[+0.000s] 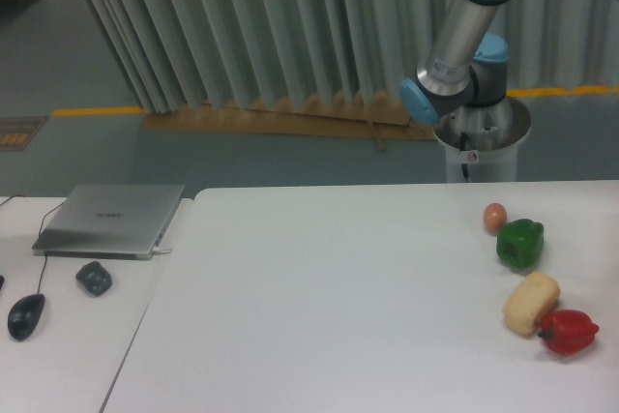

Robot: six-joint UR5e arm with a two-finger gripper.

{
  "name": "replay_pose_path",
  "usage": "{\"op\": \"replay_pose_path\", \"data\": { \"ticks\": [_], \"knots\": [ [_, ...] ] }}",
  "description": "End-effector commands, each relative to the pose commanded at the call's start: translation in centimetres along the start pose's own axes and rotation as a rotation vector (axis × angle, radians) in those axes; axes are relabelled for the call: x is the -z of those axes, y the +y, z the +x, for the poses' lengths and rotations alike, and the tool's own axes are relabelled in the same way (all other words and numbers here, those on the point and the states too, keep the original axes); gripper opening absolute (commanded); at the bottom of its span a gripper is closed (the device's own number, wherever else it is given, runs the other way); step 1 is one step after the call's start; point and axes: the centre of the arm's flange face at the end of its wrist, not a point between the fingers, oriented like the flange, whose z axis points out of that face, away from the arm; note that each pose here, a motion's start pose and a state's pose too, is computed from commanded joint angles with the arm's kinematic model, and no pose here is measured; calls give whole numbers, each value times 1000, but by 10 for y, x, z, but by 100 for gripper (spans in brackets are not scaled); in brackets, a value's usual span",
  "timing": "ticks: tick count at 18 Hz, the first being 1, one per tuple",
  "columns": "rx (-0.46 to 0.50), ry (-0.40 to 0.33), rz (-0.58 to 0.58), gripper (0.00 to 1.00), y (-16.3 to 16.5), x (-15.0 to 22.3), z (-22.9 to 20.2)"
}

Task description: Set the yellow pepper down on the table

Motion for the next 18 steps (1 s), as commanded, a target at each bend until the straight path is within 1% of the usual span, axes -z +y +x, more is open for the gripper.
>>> {"op": "replay_pose_path", "data": {
  "ticks": [9, 10, 11, 13, 15, 18],
  "knots": [
    [7, 17, -4, 100, -1, -10, 0],
    [5, 18, -7, 95, -1, -10, 0],
    [6, 18, -14, 81, 0, -10, 0],
    [-3, 18, -24, 67, 1, -8, 0],
    [-7, 11, -24, 61, 2, -4, 0],
    [-5, 11, -26, 58, 2, -3, 1]
  ]
}}
